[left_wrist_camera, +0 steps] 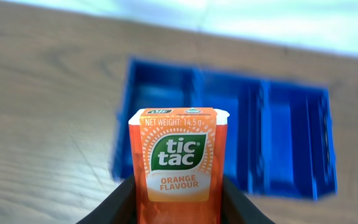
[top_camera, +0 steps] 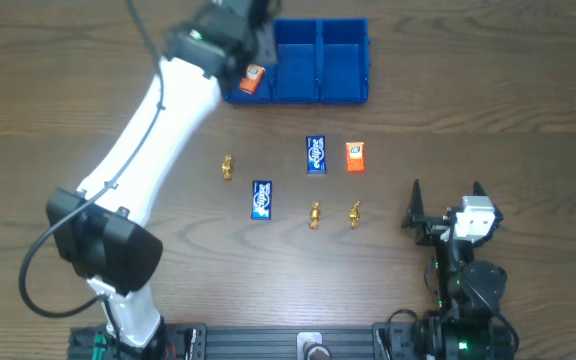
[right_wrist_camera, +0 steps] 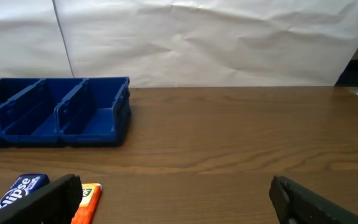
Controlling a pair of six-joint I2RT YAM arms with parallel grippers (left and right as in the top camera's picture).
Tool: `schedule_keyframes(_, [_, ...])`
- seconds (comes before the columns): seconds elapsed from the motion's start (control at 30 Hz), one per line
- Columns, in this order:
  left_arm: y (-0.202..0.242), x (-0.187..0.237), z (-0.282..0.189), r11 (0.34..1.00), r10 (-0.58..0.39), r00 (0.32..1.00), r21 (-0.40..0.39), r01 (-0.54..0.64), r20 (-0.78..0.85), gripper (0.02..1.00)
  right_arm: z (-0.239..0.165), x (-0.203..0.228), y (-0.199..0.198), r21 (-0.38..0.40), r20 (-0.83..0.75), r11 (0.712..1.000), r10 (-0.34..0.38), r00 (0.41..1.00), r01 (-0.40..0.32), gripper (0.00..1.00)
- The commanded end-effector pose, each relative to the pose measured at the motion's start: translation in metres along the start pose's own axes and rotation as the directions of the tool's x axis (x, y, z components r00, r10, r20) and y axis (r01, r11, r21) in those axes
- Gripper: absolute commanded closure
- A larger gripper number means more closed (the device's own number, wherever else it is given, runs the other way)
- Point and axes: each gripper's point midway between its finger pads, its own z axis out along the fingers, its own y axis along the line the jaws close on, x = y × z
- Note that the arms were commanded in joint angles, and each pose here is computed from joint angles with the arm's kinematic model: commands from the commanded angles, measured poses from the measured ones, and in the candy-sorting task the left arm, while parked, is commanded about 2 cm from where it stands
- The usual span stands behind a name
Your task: Sort Candies Into Trays
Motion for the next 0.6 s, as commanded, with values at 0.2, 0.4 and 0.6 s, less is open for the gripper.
schedule_keyframes(0.2, [0.009, 0.026, 0.119, 0.997, 0.072, 0.981, -0.002, -0.074, -0.178, 0.667, 0.0, 0.002, -0.001, 0.001, -0.005, 1.0, -0.014, 1.0, 0.014, 0.003])
schedule_keyframes(0.4, [0.012, 0.033, 0.123, 0.997, 0.074, 0.976, -0.013, -0.078, -0.203, 0.608, 0.0, 0.002, -0.001, 0.001, -0.005, 1.0, -0.014, 1.0, 0.014, 0.003])
schedule_keyframes(0.6, [0.013, 0.025, 0.11, 0.997, 0.072, 0.98, -0.021, -0.078, -0.184, 0.152, 0.0, 0.002, -0.001, 0.001, -0.005, 1.0, -0.014, 1.0, 0.014, 0.003])
